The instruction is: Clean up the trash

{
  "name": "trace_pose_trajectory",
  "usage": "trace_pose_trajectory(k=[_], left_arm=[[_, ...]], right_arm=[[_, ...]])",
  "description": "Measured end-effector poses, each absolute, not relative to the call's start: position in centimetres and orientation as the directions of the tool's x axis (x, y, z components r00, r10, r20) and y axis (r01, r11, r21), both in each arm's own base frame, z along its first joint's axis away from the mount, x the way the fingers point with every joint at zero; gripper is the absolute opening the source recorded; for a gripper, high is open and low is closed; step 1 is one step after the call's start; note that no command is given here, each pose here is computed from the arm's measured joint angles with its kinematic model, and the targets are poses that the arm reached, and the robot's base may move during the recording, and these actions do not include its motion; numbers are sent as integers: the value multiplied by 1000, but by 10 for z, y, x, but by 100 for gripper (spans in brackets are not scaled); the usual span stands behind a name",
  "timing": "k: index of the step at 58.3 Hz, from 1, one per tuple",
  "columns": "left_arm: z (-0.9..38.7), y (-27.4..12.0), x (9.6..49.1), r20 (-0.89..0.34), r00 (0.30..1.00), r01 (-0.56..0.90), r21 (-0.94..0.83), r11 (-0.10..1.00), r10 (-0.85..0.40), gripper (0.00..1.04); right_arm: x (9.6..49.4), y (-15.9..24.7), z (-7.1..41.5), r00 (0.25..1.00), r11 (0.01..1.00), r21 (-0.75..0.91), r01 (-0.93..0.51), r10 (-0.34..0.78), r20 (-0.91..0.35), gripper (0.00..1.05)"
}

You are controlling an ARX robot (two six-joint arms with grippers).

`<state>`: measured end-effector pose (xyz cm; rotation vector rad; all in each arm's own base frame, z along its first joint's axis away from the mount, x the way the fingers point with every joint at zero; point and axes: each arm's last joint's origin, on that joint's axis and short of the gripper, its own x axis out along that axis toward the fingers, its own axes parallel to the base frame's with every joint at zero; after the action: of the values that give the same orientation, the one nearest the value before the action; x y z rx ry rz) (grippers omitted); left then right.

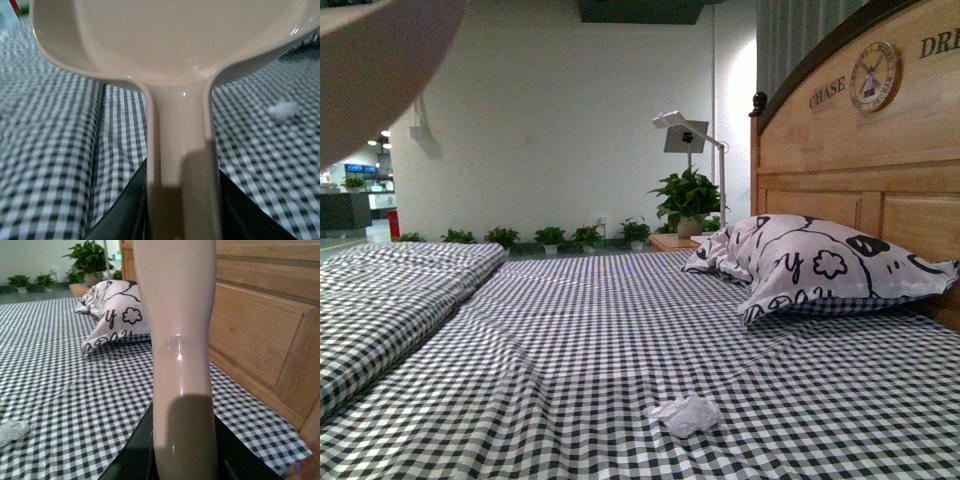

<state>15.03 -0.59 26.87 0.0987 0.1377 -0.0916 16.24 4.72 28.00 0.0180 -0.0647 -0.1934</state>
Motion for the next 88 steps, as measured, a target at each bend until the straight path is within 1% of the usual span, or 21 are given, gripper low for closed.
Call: trace_pose_trajectory(k=[2, 4, 10, 14, 19, 24, 26, 33, 44, 55, 68, 88], left_arm=[[266, -3, 157, -206, 974, 108, 76, 991, -91, 28], [263, -1, 164, -233, 967, 119, 70, 990, -100, 27], [259, 5, 185, -282, 950, 165, 89, 982, -134, 27], [258, 7, 200, -301, 936, 224, 110, 968, -182, 27], [252, 5, 217, -327, 908, 326, 156, 932, -263, 27], [239, -2, 236, -382, 846, 476, 233, 848, -370, 27], [236, -4, 242, -400, 833, 500, 251, 829, -382, 27], [231, -9, 261, -455, 794, 562, 295, 772, -404, 27], [222, -20, 288, -498, 752, 628, 345, 698, -431, 27], [209, -33, 310, -550, 698, 688, 341, 640, -458, 27], [191, -34, 326, -625, 630, 738, 297, 606, -461, 27], [179, -33, 342, -671, 582, 766, 262, 587, -459, 27]], right_arm=[[162, 47, 280, 979, 981, 24, 191, -192, 63, 19], [162, 47, 280, 980, 982, 24, 189, -190, 63, 19], [162, 47, 280, 981, 983, 23, 183, -184, 63, 19], [162, 47, 280, 981, 983, 23, 183, -184, 63, 19], [162, 47, 280, 981, 983, 24, 184, -185, 63, 19], [162, 47, 280, 981, 983, 24, 184, -185, 63, 19], [162, 47, 280, 981, 983, 24, 184, -185, 63, 19], [162, 47, 280, 981, 983, 24, 184, -185, 63, 19], [162, 47, 280, 981, 983, 23, 183, -184, 63, 19], [162, 47, 280, 981, 983, 24, 184, -185, 63, 19], [162, 47, 280, 981, 983, 24, 184, -185, 63, 19], [162, 47, 280, 981, 983, 24, 184, -185, 63, 19]])
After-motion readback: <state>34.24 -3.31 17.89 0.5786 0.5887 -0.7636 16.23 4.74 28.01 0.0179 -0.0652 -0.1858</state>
